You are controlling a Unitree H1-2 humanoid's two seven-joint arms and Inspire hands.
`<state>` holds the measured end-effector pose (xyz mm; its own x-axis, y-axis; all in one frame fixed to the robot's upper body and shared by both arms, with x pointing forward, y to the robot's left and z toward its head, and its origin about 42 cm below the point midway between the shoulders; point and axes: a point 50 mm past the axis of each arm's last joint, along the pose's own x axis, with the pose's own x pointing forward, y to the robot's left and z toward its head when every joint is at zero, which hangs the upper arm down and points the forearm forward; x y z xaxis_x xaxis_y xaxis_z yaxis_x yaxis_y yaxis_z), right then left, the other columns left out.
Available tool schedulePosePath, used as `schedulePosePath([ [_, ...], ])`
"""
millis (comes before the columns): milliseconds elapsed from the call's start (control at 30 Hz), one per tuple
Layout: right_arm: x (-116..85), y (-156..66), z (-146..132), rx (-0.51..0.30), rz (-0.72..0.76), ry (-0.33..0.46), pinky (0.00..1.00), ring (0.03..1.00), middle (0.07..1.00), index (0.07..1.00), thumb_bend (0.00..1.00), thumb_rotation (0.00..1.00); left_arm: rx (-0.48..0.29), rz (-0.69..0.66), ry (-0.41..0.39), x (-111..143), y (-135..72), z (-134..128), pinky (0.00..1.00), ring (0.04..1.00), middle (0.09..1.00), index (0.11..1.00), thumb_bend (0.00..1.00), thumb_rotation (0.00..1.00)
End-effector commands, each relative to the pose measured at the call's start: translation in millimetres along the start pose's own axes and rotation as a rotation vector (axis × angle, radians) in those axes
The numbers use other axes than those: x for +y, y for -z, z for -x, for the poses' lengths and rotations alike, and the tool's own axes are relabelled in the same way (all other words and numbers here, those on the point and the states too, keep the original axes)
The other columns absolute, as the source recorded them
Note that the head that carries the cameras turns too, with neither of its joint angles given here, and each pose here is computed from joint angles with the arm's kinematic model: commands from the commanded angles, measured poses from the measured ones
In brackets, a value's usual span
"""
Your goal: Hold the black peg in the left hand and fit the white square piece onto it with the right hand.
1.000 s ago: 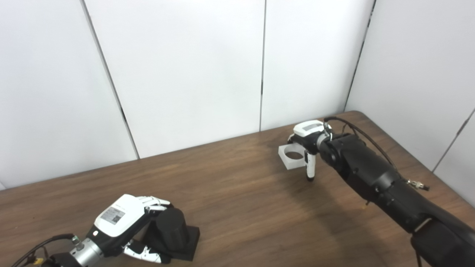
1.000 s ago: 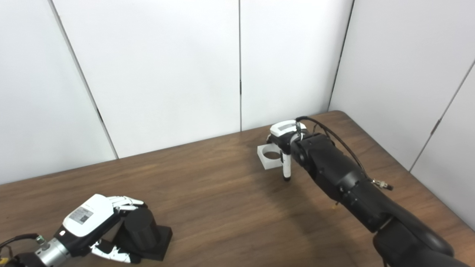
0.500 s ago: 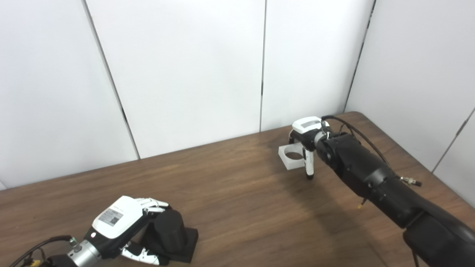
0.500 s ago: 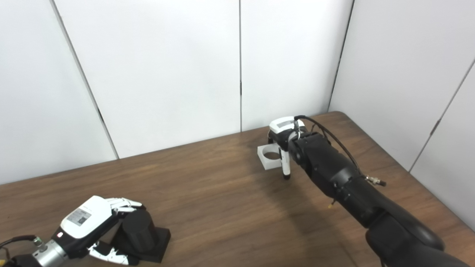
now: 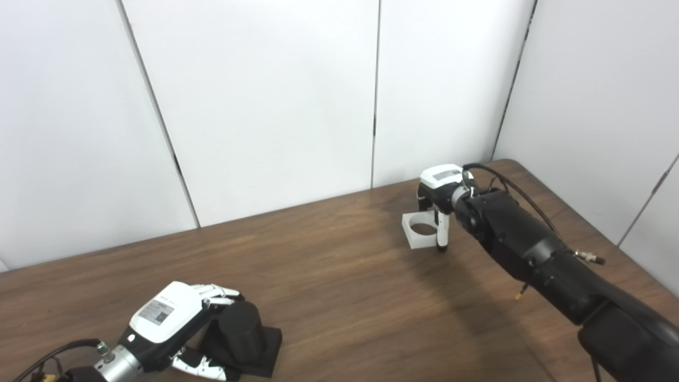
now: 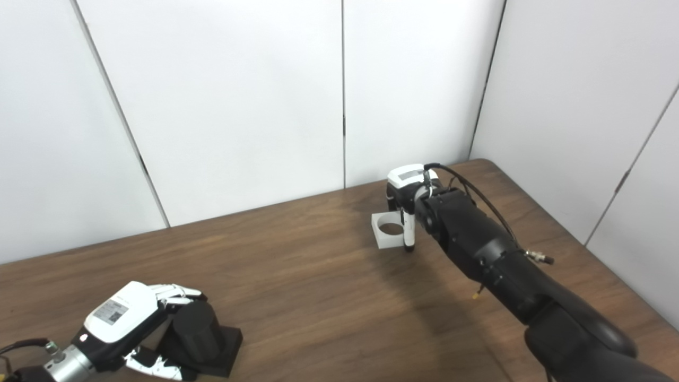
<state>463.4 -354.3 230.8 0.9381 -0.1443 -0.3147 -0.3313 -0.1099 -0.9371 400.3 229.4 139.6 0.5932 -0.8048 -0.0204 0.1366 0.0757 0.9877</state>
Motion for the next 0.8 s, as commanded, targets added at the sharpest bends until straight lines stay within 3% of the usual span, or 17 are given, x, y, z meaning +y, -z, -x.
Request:
schedulePosePath([
  [0,-20.0,4.7,3.2,0.002,-0.014,0.051,0.73,0.77,0.714,0.483,0.52,0.13,0.038,-0.044,0.2,-26.5,8.3,29.0,0.67,0.766,0.786,0.489,0.52,0.06],
  [200,-23.6,-0.3,8.5,-0.066,-0.074,0.092,0.71,0.773,0.708,0.487,0.52,0.14,0.034,-0.047,0.21,-27.2,6.6,28.4,0.67,0.763,0.778,0.49,0.52,0.06],
  [333,-29.7,-0.7,12.9,-0.108,-0.109,0.133,0.75,0.829,0.753,0.481,0.52,0.13,0.038,-0.045,0.205,-27.7,6.4,27.7,0.67,0.768,0.782,0.49,0.52,0.06],
  [767,-69.1,-16.5,49.0,-0.305,-0.135,0.256,0.79,0.837,0.759,0.479,0.52,0.13,0.035,-0.045,0.199,-31.4,0.7,14.7,0.7,0.797,0.809,0.491,0.52,0.06],
])
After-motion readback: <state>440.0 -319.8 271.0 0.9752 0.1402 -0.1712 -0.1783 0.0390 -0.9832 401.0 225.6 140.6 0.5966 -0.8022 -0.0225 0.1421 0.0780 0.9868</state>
